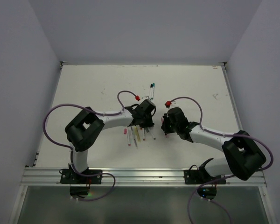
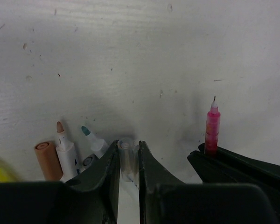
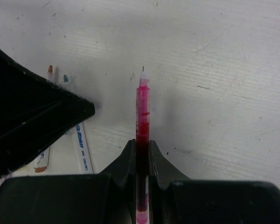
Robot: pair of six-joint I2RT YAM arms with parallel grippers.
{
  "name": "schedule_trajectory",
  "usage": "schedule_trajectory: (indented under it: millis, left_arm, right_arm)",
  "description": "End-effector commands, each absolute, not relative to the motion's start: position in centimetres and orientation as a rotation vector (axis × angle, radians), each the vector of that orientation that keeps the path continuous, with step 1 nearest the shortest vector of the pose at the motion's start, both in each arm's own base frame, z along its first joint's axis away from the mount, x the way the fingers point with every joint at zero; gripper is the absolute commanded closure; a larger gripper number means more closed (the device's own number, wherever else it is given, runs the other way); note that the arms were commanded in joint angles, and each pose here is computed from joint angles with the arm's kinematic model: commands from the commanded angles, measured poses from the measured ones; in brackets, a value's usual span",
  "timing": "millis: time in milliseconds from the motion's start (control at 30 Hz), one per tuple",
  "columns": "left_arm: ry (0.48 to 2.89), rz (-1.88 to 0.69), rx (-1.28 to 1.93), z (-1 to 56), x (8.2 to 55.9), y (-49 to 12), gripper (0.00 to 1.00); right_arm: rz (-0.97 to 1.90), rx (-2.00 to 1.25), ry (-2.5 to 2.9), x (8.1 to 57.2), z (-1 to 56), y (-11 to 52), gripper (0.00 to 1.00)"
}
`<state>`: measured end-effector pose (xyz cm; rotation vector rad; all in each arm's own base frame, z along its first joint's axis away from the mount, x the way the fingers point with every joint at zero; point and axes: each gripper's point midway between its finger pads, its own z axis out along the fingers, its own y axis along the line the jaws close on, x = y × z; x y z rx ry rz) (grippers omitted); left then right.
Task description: Open the pen caps
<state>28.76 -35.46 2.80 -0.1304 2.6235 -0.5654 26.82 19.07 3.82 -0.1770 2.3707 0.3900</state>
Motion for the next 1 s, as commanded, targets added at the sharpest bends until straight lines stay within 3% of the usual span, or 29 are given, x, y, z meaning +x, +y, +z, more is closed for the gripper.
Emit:
schedule_trajectory:
  millis: [0,200,500,800,833,967]
  left_arm:
    - [2.635,-0.610,-0.150,2.8,27.8,-36.0,0.83]
    - [2.639,-0.615,-0.148,2.8,27.2,-36.1,0.81]
    - [2.614,-0.602,-0.169,3.7,27.5,-35.6,0.67]
    - [2.553,-0.592,-0.174,6.6,28.0,-34.8,0.66]
    - [2.536,-0.587,-0.168,7.3,28.2,-34.7,0.59]
    - [2.440,-0.526,-0.193,10.7,29.2,-32.7,0.54]
  right_arm:
    - [0.453,-0.201,2.312,28.5,5.3,20.9,1.00]
    - [0.491,-0.242,2.312,28.8,4.6,21.9,1.00]
    - [0.530,-0.285,2.334,28.4,3.4,22.7,1.00]
    - [0.533,-0.291,2.368,28.1,2.4,22.8,1.00]
    - [0.535,-0.291,2.380,28.0,2.2,22.8,1.00]
    - [0.554,-0.276,2.408,27.7,1.5,23.1,0.96]
